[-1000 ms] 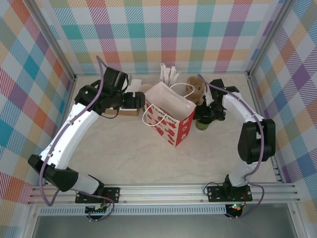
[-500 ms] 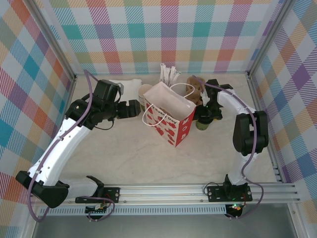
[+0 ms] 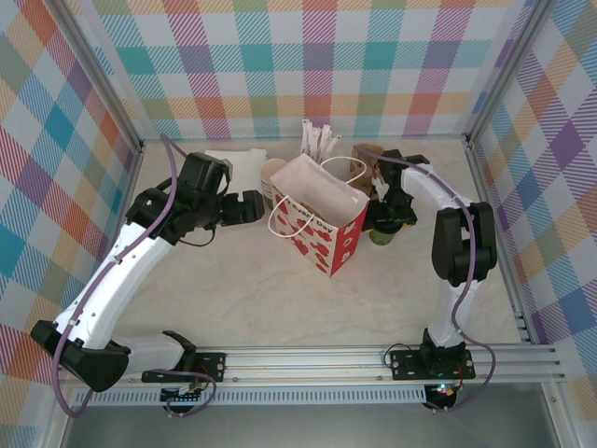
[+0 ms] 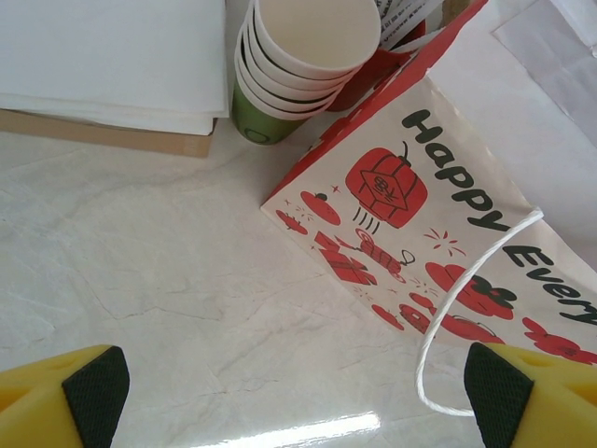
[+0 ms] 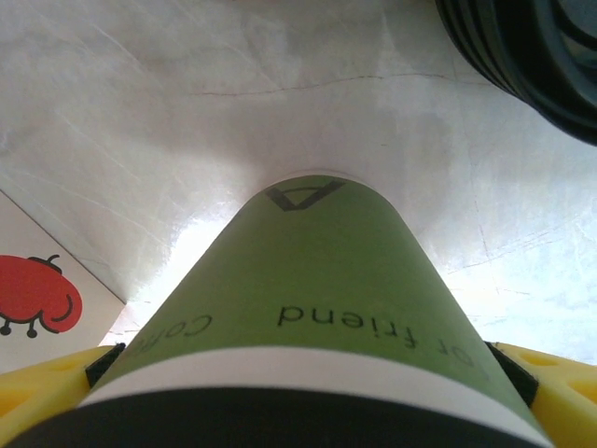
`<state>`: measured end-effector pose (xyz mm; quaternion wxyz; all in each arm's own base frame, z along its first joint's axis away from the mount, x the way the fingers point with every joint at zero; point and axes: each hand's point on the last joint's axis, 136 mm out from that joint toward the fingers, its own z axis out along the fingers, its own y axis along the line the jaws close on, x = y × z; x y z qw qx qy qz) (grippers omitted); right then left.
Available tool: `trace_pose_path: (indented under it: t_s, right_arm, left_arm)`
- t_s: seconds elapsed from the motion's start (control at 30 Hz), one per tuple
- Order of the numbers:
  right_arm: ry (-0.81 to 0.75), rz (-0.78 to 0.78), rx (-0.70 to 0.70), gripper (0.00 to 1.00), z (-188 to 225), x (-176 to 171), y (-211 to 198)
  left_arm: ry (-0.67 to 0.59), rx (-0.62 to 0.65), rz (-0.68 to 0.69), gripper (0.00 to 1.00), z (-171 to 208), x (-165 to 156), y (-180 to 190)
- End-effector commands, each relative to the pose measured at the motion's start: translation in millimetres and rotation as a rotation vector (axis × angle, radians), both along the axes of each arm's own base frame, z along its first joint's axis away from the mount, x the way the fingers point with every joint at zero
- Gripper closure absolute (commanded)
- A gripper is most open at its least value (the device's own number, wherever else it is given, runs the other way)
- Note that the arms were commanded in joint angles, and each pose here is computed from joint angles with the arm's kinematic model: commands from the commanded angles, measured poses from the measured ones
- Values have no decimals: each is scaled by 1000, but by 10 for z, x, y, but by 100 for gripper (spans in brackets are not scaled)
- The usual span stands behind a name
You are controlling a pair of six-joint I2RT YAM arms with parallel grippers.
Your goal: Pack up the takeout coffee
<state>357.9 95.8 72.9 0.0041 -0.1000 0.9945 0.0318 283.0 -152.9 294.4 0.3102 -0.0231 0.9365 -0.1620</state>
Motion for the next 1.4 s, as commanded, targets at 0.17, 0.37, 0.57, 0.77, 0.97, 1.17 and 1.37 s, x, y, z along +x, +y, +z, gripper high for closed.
trace_pose_path:
  t_s: [0.17, 0.37, 0.57, 0.77, 0.97, 1.17, 1.37]
  right_arm:
    - [22, 37, -36, 9, 24, -6, 0]
    - [26, 41, -41, 14, 41, -13, 1]
    - [10, 41, -44, 19, 114, -14, -9]
    - [-16, 46, -58, 19, 277, -85, -64]
    - [-37, 47, -66, 19, 557, -260, -134]
    - [-63, 48, -48, 20, 962, -433, -158]
    - [-129, 50, -5, 21, 1467, -540, -132]
  left_arm:
    - [-25, -16, 12, 5, 37, -6, 19]
    - [-21, -18, 11, 5, 24, -9, 13]
    - [-15, -24, 7, 4, 5, -10, -3]
    - [-23, -60, -6, 4, 50, 7, -70]
    - [-36, -114, -31, 4, 118, 63, -192]
    - [-47, -125, -52, 4, 162, 180, -294]
    - [-52, -95, -58, 3, 148, 395, -381]
